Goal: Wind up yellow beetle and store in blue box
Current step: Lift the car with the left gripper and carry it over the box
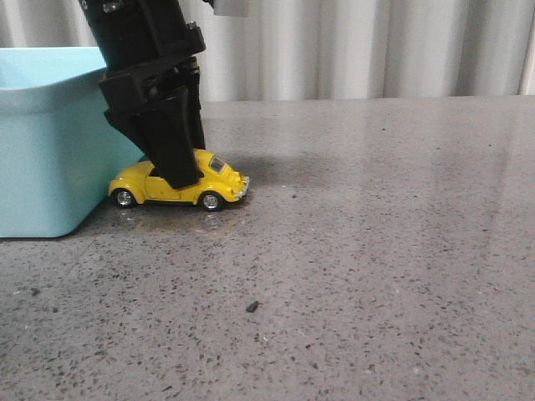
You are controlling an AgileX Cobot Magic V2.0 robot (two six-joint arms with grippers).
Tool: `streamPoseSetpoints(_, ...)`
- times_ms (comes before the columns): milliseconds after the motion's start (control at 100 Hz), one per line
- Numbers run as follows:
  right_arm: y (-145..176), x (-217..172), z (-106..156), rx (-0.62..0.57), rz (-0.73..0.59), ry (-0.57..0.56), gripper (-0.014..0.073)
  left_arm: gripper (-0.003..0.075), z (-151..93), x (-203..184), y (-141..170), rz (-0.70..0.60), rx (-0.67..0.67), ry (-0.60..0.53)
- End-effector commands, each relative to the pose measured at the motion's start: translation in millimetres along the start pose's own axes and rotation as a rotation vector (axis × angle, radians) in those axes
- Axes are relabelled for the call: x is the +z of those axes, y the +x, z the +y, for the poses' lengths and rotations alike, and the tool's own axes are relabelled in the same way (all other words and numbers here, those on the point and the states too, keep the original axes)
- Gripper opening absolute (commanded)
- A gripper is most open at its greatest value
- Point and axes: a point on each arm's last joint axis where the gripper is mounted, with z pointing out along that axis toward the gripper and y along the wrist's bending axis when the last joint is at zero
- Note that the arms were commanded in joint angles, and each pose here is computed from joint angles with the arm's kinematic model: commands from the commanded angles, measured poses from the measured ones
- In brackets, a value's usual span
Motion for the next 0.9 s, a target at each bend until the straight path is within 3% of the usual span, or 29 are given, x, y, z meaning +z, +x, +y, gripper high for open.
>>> streamPoseSetpoints(0, -13.6, -3.4, -0.1, -0.005, -0.109, 0.002, -0.0041, 0.0469, -1.3, -23.4, -8.2, -0.088, -0.006, -0.051)
streamPoseSetpoints(170, -14.5, -3.5, -0.1, -0.005, -0.119, 0.002, -0.0041, 0.0461, -3.4, -22.1, -9.3, -0.098, -0.015, -0.02)
streamPoseSetpoints(270, -14.5, -3.5, -0.1, -0.005, -0.119, 0.002, -0.0041, 0.0409, -5.0, -22.0, -8.6, -0.091, -0.015, -0.003)
streamPoseSetpoints(520, -14.5, -3.5, -0.1, -0.005, -0.119, 0.002, -0.0041, 0.016, -8.6, -21.9, -6.6, -0.068, -0.014, 0.037)
streamPoseSetpoints(630, -14.5, -3.5, -0.1, -0.005, -0.119, 0.002, -0.0041, 0.0096, -9.2, -22.0, -7.7, -0.08, -0.018, 0.044)
streamPoseSetpoints(770, -14.6, -3.5, -0.1, -0.005, -0.12, 0.002, -0.0041, 0.0081, -8.5, -33.4, -17.7, -0.157, -0.024, 0.037)
streamPoseSetpoints(890, -15.8, -3.7, -0.1, -0.005, -0.134, 0.002, -0.0041, 0.008, -3.2, -63.1, -35.9, -0.281, -0.006, -0.035)
